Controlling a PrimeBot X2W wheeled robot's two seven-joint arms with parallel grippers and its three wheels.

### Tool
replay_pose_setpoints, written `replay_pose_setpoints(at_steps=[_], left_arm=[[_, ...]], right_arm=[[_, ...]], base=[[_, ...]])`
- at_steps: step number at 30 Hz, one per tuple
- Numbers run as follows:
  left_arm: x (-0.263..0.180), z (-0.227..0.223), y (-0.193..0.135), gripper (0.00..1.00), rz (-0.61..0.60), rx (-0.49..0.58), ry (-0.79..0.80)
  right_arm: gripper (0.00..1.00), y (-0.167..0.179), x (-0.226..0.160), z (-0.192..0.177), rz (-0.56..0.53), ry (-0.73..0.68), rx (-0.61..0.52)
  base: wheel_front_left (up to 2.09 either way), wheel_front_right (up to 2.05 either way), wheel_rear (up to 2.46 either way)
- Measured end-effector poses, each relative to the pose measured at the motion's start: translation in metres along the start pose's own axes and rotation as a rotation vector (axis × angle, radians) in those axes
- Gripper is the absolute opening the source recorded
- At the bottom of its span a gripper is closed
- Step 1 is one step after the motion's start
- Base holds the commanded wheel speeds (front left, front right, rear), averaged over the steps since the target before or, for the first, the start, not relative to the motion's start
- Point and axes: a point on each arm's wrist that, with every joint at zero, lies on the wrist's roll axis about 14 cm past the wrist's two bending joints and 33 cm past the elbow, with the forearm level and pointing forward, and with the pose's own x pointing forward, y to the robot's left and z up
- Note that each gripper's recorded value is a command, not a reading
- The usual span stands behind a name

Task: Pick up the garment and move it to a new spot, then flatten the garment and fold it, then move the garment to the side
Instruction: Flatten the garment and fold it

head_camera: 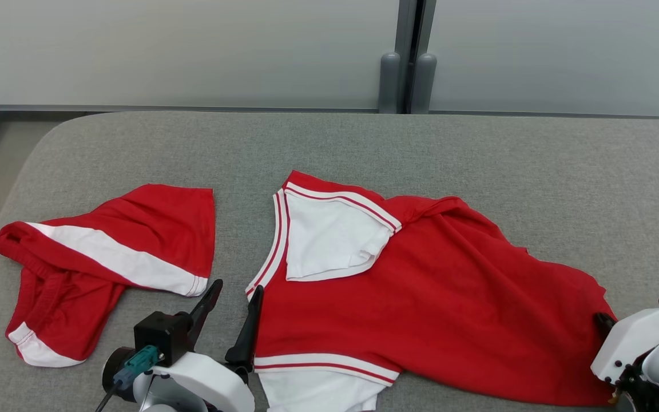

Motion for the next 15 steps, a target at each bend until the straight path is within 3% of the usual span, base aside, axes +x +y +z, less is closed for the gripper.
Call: replay_pose_setpoints(at_steps=[2,15], left_arm=[[-0.001,0.000,0.002,1.00,0.005,0.001,0.000],[-0.005,0.004,-0.001,1.00,0.001,0.003,-0.011]], right_arm=[[0.00,0.002,0.002,0.001,0.003,-0.006,-0.004],[0.00,-0.001,-0.010,0.011,0.003,-0.082,0.001]], base=[[0.00,0.00,0.00],[0.00,0.00,0.00]])
